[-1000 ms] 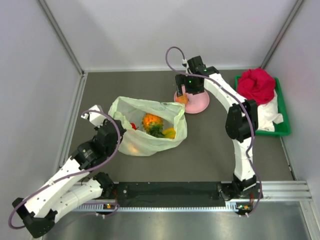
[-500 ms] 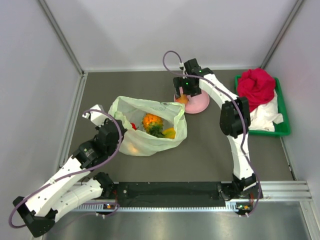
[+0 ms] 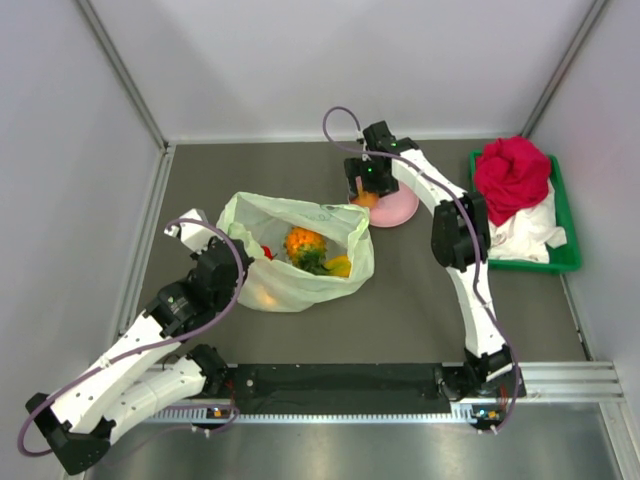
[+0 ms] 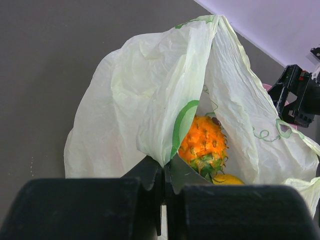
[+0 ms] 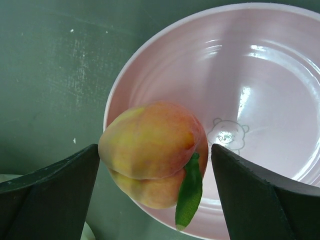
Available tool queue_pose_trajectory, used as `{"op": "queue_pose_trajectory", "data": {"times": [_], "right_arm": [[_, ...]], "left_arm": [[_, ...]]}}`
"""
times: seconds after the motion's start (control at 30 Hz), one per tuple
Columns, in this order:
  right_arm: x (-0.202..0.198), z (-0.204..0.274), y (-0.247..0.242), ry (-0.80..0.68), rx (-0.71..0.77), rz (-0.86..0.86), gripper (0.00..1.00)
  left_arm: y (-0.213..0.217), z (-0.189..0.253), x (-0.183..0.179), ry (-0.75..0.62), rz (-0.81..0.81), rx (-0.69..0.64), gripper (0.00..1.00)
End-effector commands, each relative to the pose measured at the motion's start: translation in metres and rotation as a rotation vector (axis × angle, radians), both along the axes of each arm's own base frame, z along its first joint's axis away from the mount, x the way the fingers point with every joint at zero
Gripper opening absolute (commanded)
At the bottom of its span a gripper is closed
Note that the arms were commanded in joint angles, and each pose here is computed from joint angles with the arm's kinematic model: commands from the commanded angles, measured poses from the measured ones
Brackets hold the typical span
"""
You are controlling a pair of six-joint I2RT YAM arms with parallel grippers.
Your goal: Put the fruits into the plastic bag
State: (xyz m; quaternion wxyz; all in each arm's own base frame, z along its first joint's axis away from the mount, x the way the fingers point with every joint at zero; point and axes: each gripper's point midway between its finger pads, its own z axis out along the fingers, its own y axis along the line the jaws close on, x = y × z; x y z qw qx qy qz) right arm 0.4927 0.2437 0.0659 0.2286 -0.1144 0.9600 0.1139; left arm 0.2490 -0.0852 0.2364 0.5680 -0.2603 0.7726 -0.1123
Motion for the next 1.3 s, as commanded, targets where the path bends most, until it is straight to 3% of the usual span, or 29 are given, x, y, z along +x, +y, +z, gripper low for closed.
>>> {"op": "queue_pose_trajectory", "data": {"times": [0.0, 0.5, 0.73, 1.03, 1.27], "right_arm": [[0.009, 0.012, 0.012, -0.039, 0.033, -0.003, 0.91], [0.000, -0.012, 0.013, 0.018, 0.034, 0.006, 0.86], [-0.001, -0.004, 0.014, 0.012, 0.053, 0.015, 0.55], [0.002, 0.050, -0.004, -0.066, 0.127, 0.002, 0.40], [-0.014, 0.086, -0.003, -0.112, 0.184, 0.021, 0.38]], "left_arm": [[0.000, 0.009, 0.002, -0.027, 0.003, -0.020, 0.00], [-0.001, 0.009, 0.003, -0.029, -0.001, -0.020, 0.00], [0.003, 0.010, 0.001, -0.032, 0.008, -0.020, 0.00], [0.006, 0.011, -0.001, -0.042, 0.015, -0.028, 0.00], [0.004, 0.010, -0.001, -0.042, 0.007, -0.031, 0.00]]}}
